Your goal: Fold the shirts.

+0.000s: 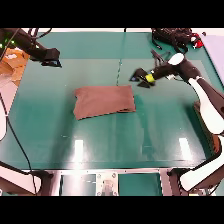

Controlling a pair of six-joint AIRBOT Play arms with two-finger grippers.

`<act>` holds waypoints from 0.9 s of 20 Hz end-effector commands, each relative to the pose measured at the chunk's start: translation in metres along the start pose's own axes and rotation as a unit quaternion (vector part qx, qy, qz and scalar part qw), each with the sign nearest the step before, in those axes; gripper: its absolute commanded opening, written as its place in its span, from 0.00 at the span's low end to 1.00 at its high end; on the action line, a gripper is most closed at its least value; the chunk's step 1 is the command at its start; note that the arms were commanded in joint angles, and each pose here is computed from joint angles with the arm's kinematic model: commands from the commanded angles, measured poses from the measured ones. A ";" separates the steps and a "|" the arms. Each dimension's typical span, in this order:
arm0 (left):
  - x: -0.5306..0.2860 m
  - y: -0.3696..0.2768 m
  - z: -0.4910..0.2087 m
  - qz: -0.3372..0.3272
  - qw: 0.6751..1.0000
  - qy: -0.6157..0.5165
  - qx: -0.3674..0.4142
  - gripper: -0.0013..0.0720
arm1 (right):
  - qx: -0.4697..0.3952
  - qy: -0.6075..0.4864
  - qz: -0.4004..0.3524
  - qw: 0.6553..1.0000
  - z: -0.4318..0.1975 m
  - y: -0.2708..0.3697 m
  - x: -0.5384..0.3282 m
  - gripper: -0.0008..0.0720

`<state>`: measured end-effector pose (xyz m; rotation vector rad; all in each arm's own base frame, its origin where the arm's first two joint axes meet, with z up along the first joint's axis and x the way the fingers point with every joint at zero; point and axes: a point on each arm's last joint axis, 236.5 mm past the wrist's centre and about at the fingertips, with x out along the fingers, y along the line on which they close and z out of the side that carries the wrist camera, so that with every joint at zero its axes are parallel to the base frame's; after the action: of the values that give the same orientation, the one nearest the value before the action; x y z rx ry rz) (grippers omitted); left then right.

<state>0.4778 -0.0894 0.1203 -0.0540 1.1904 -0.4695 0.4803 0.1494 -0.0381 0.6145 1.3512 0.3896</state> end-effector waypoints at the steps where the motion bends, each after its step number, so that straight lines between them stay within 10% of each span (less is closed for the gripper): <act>1: -0.001 0.001 0.000 0.001 1.000 -0.001 0.001 0.06 | 0.051 0.053 0.011 0.997 -0.042 -0.043 0.017 0.90; 8: -0.001 0.000 0.000 0.000 1.000 0.000 -0.003 0.06 | -0.003 0.034 0.130 0.991 -0.075 0.067 0.086 0.82; 10: -0.001 0.000 -0.001 0.000 1.000 0.001 -0.003 0.06 | -0.030 0.024 0.155 0.987 -0.064 0.097 0.075 0.05; 18: -0.001 -0.001 -0.005 -0.002 1.000 0.009 -0.004 0.06 | -0.053 -0.188 0.207 0.959 0.066 0.118 -0.177 0.03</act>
<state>0.4749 -0.0891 0.1195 -0.0593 1.2042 -0.4678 0.5099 0.1933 0.1037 0.8087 0.9839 0.7007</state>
